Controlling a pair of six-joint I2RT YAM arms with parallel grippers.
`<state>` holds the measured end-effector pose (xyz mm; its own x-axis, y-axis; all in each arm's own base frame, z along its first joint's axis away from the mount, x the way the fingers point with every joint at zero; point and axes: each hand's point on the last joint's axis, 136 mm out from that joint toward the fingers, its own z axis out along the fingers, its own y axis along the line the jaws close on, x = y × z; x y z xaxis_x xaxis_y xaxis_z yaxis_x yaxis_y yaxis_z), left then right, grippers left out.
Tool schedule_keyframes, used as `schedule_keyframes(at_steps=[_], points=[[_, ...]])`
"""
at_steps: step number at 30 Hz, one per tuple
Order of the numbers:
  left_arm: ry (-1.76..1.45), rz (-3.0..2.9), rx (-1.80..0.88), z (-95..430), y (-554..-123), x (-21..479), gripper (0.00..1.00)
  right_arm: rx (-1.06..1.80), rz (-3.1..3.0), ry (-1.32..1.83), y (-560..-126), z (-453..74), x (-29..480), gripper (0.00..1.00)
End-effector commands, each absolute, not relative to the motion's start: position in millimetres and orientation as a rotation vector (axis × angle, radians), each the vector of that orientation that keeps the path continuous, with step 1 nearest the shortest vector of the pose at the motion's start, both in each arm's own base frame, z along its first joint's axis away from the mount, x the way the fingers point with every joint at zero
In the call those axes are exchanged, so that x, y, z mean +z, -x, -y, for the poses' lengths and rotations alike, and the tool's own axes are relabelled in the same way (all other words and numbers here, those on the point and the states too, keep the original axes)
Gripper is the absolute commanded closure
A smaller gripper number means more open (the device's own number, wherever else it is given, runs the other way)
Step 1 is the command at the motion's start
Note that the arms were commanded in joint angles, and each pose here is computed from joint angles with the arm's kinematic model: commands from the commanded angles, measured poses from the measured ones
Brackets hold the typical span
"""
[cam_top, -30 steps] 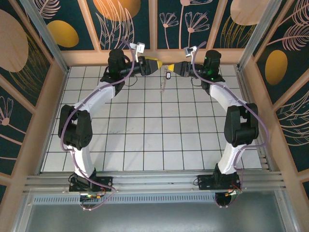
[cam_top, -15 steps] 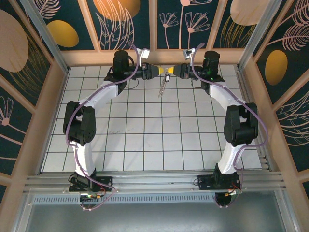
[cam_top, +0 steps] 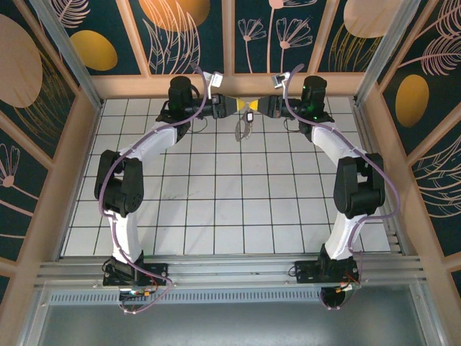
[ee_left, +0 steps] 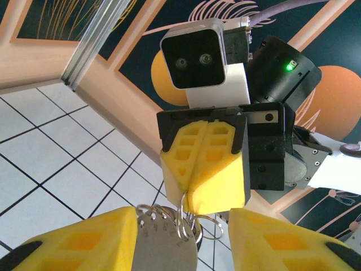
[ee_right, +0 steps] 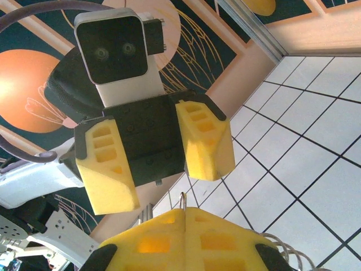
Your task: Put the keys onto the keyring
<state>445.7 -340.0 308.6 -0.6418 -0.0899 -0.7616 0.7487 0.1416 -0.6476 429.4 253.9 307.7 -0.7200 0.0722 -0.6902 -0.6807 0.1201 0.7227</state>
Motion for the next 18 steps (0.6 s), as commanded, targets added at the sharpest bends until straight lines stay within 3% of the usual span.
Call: schedule_keyframes(at_steps=[1,9,18], points=[[-0.678,-1.722,-1.607,346.6,-439.6,306.3,0.55,1.639,-1.758,0.647,-429.1,-259.0,324.1,1.0],[-0.695,-1.721,-1.619,351.8,-435.4,304.3,0.61,1.641,-1.764,0.642,-430.9,-261.6,321.6,1.0],[-0.698,-1.724,-1.62,352.8,-433.7,301.1,0.82,1.64,-1.769,0.636,-432.4,-262.0,319.3,1.0]])
